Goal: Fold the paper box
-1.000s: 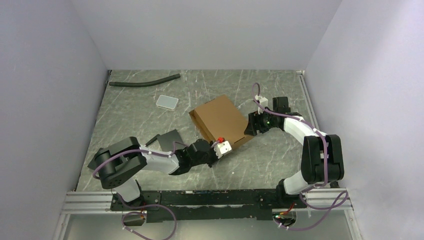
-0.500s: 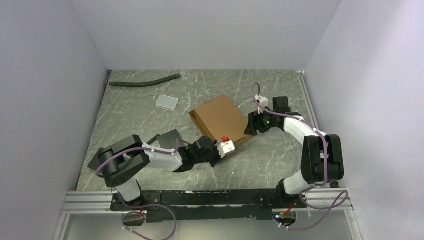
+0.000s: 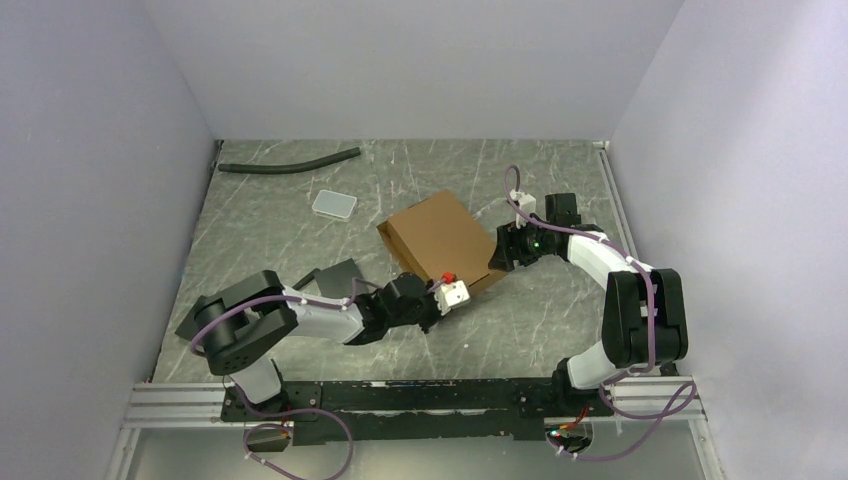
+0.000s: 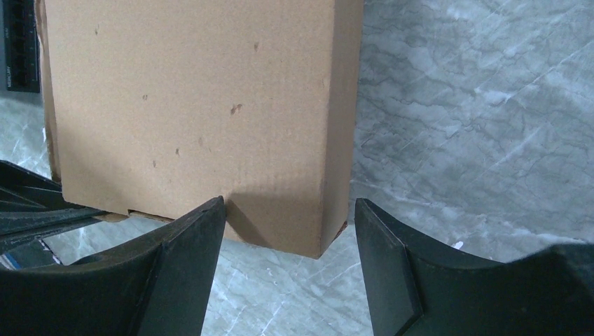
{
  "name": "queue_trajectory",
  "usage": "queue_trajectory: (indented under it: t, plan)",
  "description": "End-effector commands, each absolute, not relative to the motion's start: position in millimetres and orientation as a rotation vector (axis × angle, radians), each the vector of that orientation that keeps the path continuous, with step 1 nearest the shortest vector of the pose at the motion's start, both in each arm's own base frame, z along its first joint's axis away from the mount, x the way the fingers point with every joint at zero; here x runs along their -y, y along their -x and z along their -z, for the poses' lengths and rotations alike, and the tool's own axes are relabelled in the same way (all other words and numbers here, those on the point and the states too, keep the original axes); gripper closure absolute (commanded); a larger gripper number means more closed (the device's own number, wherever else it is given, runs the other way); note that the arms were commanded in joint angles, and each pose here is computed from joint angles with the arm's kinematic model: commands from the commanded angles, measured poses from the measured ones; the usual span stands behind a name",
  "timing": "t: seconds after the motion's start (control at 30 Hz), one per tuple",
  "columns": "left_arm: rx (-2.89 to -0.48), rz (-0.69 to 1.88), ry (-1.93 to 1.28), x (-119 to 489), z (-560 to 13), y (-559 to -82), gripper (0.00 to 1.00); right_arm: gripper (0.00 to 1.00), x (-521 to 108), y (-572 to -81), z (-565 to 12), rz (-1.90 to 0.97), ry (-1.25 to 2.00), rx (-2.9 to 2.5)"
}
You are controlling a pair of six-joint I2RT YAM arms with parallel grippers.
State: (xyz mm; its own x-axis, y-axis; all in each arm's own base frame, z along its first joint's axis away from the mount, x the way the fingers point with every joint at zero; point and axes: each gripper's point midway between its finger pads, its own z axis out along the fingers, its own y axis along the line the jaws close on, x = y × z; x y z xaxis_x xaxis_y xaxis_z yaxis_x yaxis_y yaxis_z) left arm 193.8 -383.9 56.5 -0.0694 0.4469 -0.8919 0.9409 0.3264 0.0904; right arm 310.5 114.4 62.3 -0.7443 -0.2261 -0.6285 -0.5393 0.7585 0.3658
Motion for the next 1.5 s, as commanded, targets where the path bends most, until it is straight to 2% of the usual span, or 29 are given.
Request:
queue_trajectory:
  t: [0.0,0.3,1.47]
  plan:
    - [-1.684,0.683,-1.208,371.6,-59.9,-188.9,1.0,0.3,-103.7,-320.1,-55.4,-0.635,0.584,-2.407]
    - [-1.707,0.677,-1.103,353.6,-56.5,-188.3,1.0,0.3,-103.4,-319.8,-52.5,-0.63,0.585,-2.416]
    - [-1.704,0.656,-1.097,350.2,-57.4,-191.2,1.0,0.3,-104.2,-319.3,-50.5,-0.629,0.591,-2.423]
